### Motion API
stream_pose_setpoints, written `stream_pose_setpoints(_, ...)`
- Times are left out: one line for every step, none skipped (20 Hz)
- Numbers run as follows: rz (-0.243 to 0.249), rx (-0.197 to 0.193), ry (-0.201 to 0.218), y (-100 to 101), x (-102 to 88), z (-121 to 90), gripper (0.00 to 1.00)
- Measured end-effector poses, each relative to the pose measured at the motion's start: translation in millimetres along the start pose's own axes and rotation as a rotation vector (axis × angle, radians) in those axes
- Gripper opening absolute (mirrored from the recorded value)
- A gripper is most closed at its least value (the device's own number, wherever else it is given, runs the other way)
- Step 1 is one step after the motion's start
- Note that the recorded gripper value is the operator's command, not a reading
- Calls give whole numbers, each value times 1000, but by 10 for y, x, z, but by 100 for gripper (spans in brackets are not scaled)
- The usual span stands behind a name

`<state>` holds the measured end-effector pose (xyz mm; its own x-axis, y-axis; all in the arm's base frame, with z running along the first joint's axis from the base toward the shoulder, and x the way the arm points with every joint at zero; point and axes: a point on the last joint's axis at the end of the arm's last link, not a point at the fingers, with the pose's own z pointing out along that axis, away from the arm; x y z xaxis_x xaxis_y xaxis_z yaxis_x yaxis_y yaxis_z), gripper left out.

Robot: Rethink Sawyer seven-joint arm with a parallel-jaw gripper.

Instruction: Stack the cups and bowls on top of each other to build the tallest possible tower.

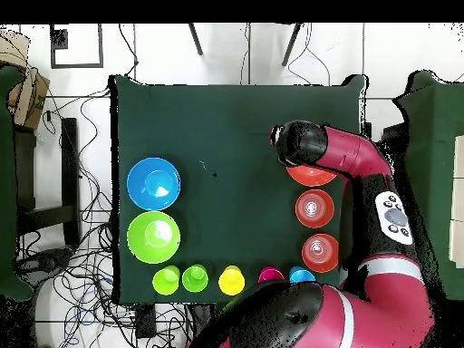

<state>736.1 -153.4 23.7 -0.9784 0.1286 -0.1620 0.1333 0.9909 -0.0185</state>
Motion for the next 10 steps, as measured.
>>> stream_pose_setpoints(-2,0,-1,11,0,4,100)
stream_pose_setpoints(-2,0,-3,15,-2,6,100)
stream_pose_setpoints(-3,0,-4,22,-2,10,100)
stream_pose_setpoints(-4,1,-9,33,-5,19,100)
stream_pose_setpoints(-5,1,-11,37,-5,26,100)
stream_pose_setpoints(-5,1,-12,40,-5,30,100)
stream_pose_setpoints(-5,1,-16,46,-1,52,100)
stream_pose_setpoints(-5,0,-18,48,5,71,100)
stream_pose_setpoints(-5,0,-17,50,14,90,100)
stream_pose_setpoints(-4,-1,-17,51,23,110,100)
